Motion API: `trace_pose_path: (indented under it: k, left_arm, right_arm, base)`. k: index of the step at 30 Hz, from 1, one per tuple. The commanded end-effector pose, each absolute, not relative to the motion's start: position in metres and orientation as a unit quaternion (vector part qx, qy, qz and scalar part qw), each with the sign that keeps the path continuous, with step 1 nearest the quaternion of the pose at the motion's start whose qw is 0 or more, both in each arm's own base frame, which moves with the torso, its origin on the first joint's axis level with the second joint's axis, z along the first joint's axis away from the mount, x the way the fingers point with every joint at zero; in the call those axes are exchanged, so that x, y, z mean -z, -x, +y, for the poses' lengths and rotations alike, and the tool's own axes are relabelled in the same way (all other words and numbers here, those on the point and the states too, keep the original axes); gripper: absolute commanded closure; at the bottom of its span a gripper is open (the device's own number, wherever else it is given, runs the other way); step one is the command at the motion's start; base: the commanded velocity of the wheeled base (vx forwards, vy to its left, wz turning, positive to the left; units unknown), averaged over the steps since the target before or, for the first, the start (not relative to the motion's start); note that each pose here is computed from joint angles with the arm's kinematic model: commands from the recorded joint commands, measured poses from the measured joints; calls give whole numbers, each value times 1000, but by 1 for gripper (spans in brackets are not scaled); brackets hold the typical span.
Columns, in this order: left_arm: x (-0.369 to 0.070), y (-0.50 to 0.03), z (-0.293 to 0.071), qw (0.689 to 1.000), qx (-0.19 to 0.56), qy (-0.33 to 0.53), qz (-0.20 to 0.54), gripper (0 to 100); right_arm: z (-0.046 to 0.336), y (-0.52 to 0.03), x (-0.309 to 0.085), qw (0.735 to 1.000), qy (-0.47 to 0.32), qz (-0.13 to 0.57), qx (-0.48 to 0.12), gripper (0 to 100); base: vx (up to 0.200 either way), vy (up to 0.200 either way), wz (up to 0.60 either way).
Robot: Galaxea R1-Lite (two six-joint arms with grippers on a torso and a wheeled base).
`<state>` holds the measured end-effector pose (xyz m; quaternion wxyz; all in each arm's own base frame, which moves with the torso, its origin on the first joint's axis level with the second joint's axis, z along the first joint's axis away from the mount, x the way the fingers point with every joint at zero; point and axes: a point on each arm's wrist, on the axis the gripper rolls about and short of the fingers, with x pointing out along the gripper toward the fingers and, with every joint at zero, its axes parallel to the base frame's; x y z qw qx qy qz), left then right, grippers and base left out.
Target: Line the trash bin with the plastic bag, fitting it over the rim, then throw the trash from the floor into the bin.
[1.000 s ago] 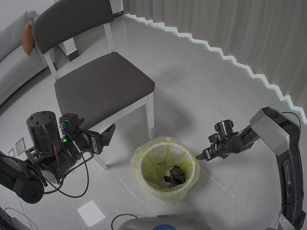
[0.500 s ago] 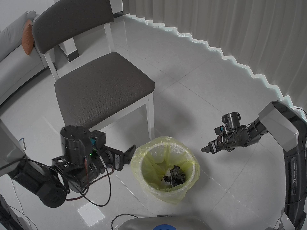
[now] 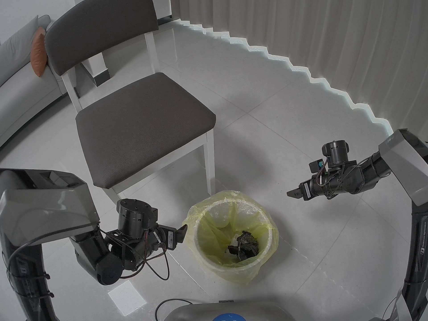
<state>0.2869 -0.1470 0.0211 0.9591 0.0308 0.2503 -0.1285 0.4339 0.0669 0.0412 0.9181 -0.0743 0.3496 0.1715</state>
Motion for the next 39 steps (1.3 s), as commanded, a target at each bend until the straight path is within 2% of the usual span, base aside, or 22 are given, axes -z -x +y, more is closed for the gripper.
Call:
trace_pose_path:
  k: [1, 13, 39]
  left_arm:
    - [21, -303, -135, 949, 104, -38, 294, 0]
    - [44, -337, -143, 949, 105, -48, 295, 0]
    - [50, -443, -180, 936, 118, -50, 328, 0]
  right_arm:
    - [66, -432, -52, 922, 75, 339, -171, 0]
    - [63, -431, -53, 923, 74, 338, -168, 0]
    - [57, -431, -53, 923, 79, 339, -165, 0]
  base:
    - [0, 0, 0]
    - [0, 0, 0]
    - [0, 0, 0]
